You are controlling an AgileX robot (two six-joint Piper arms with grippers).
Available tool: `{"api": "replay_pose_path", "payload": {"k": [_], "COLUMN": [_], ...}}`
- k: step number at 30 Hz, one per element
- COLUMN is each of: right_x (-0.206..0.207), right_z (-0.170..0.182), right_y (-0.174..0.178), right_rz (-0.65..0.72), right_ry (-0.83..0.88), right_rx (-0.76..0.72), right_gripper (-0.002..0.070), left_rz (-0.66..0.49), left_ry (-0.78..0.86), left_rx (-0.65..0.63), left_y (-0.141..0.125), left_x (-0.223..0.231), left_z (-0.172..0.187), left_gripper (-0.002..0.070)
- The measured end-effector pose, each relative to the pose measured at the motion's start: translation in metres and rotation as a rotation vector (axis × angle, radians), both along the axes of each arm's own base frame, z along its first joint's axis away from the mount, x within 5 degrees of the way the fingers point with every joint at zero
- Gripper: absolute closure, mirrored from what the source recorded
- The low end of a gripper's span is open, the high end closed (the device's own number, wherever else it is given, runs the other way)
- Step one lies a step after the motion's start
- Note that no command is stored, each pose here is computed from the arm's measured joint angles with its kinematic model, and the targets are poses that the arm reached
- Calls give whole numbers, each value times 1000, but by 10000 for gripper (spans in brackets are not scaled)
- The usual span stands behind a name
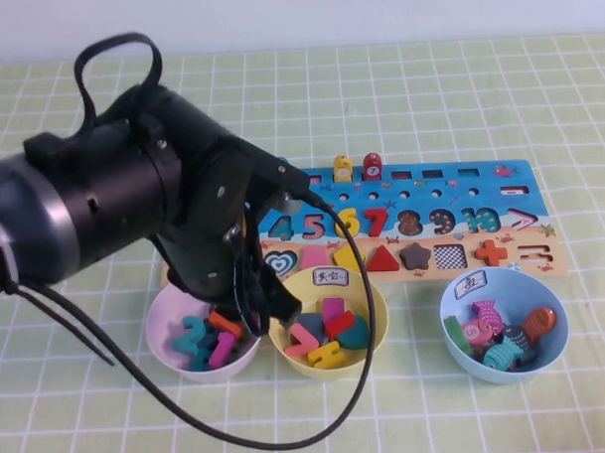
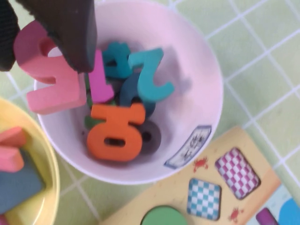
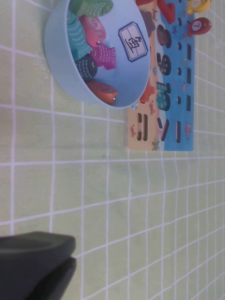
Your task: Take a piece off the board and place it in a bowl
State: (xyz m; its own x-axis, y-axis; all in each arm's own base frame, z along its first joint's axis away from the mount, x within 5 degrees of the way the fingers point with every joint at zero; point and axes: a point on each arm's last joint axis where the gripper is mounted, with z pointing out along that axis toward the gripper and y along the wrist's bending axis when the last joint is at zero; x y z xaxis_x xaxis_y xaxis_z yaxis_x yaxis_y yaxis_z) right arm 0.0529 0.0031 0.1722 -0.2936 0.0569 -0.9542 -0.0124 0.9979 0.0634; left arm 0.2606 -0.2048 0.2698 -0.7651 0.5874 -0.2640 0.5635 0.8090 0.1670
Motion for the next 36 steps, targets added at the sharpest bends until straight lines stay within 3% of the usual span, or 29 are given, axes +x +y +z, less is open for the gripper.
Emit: {"api": "replay_pose_path", "payload": {"k": [6, 14, 23, 26, 32, 36], "right_x": [0, 0, 0, 0, 0, 0], "right_z": [0, 0, 0, 0, 0, 0], "right_y": [0, 0, 0, 0, 0, 0], "right_rz": [0, 0, 0, 0, 0, 0], "right_ry": [-1, -2, -4, -3, -5, -7], "right_rx": [0, 0, 0, 0, 0, 0], "right_gripper": [694, 694, 694, 694, 694, 694], "left_rz": [11, 127, 99, 87, 84, 78], "left_ry": [-15, 35, 89, 76, 72, 52], "left_rx": [-21, -69, -81, -59, -52, -64], "left_y": [2, 34, 36, 38, 38, 38], "left_x": [6, 33, 38, 39, 40, 40], "left_z": [-12, -21, -36, -36, -36, -33], "left_gripper": [466, 463, 440, 392, 198, 209]}}
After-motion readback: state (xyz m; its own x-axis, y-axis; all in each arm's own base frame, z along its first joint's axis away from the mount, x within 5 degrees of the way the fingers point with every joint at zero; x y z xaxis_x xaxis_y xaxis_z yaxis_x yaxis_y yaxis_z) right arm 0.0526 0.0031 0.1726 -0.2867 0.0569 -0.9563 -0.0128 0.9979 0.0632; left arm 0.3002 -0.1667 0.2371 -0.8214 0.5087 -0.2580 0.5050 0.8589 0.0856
